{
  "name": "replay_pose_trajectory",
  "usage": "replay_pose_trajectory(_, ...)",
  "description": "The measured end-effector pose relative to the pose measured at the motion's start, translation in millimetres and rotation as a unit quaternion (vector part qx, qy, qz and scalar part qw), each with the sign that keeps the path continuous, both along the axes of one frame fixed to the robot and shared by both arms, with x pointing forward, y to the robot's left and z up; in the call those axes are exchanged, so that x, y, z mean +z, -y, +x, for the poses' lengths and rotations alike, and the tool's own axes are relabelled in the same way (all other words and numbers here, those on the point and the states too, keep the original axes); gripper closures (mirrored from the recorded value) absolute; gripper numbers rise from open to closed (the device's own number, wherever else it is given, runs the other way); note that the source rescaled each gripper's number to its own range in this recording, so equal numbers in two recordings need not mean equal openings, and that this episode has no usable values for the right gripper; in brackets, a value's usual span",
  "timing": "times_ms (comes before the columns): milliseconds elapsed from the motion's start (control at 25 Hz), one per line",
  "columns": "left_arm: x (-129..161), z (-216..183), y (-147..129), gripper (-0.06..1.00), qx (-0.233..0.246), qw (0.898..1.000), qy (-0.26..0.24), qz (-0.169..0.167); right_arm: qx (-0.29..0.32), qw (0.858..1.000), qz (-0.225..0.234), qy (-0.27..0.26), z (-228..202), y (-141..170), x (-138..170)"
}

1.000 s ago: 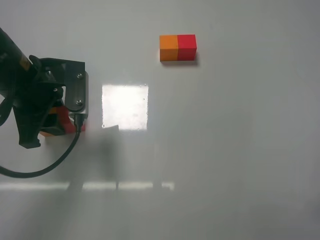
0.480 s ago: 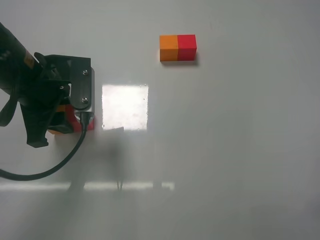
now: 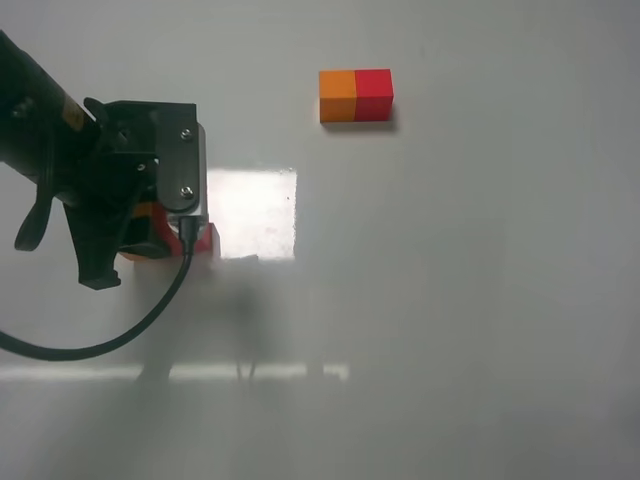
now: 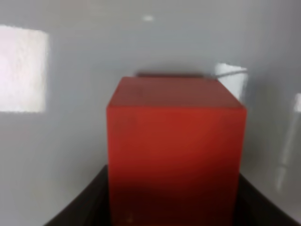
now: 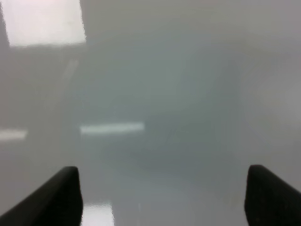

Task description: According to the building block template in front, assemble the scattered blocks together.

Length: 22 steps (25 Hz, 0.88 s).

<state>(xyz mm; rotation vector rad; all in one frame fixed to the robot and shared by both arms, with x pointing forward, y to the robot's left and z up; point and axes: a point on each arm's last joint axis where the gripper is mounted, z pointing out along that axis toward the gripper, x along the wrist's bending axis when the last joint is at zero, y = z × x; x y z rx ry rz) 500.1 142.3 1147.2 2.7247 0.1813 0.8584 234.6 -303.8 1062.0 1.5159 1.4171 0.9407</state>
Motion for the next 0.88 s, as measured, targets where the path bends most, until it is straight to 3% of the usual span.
replay_pose_trajectory(240,1,7,16,0.94,-0.015,1.000,0.002,-0.006,0.000,1.000,0.000,0.000,0,0,0)
replay_pose_trajectory(880,3,24,94,0.94,-0.083,0.996,0.004,-0.019,0.000,1.000,0.000,0.000,0,0,0)
